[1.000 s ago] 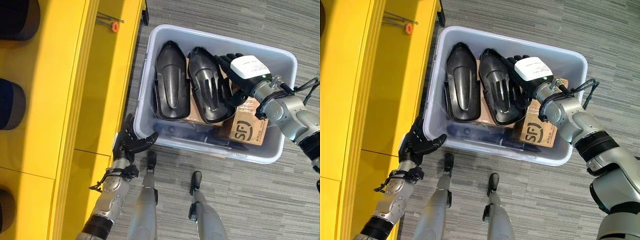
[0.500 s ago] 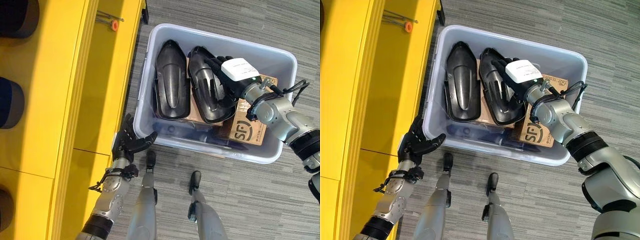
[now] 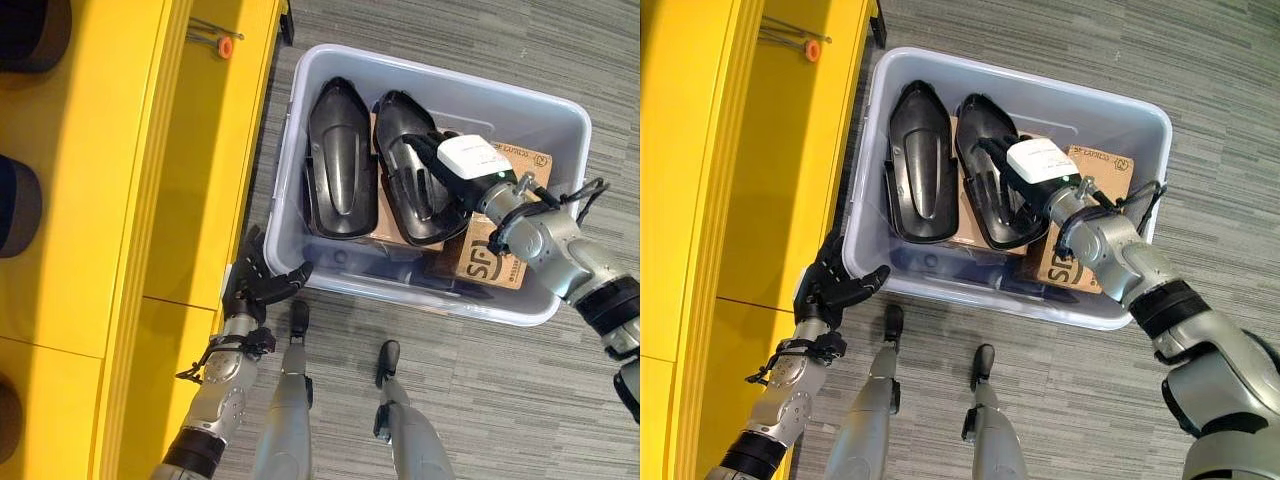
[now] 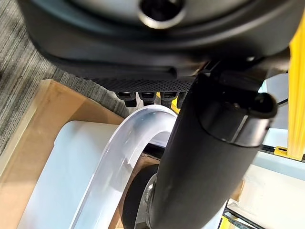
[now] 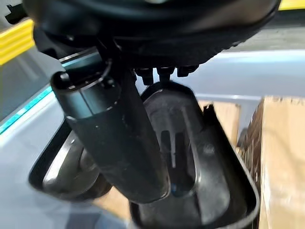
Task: Move parts from the plastic box to the shelf.
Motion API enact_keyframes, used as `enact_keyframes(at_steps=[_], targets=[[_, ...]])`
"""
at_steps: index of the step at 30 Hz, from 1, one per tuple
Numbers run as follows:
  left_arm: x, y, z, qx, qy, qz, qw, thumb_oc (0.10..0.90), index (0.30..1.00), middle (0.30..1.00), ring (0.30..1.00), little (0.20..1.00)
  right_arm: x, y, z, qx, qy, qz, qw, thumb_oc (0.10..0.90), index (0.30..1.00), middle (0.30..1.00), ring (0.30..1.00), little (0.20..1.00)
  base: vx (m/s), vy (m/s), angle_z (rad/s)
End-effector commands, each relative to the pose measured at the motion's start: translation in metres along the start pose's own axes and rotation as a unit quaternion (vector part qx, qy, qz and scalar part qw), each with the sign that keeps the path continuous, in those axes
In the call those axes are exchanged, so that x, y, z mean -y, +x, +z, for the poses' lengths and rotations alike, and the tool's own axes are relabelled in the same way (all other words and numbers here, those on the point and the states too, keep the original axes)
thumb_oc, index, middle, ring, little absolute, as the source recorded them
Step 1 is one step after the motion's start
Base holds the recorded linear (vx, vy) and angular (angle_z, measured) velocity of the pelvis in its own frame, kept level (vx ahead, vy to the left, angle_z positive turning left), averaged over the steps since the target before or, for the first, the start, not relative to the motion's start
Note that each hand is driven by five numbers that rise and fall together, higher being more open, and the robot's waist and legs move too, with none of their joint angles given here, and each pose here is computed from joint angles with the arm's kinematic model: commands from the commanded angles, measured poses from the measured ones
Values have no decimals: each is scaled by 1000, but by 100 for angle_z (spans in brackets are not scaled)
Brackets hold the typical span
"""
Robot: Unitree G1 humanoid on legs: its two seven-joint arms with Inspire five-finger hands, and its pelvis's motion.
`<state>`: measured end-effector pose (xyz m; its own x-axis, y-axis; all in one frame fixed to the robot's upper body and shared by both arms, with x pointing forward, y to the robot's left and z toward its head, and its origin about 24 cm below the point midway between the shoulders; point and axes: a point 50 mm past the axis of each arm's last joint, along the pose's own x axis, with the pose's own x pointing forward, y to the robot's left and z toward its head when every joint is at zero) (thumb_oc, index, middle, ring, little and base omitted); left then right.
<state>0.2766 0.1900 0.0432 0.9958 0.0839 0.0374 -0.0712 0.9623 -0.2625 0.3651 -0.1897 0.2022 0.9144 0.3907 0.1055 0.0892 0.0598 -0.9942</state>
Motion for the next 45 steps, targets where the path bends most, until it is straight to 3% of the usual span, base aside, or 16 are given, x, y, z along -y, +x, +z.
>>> enact_keyframes(at_steps=[1,12,45], targets=[[1,4,33,84,15,-13,996,900,1000,1000,1000,1000,43,-2,3,25,-15,-75,997,900,1000,1000,1000,1000,0,0,0],[-4,-1,30,79,21,-3,997,900,1000,1000,1000,1000,27,-25,10,52,30,-75,995,900,1000,1000,1000,1000,0,0,-2],[3,2,36,93,23,-12,995,900,1000,1000,1000,1000,35,-5,16,40,48,-123,990,900,1000,1000,1000,1000,-6,-5,0]])
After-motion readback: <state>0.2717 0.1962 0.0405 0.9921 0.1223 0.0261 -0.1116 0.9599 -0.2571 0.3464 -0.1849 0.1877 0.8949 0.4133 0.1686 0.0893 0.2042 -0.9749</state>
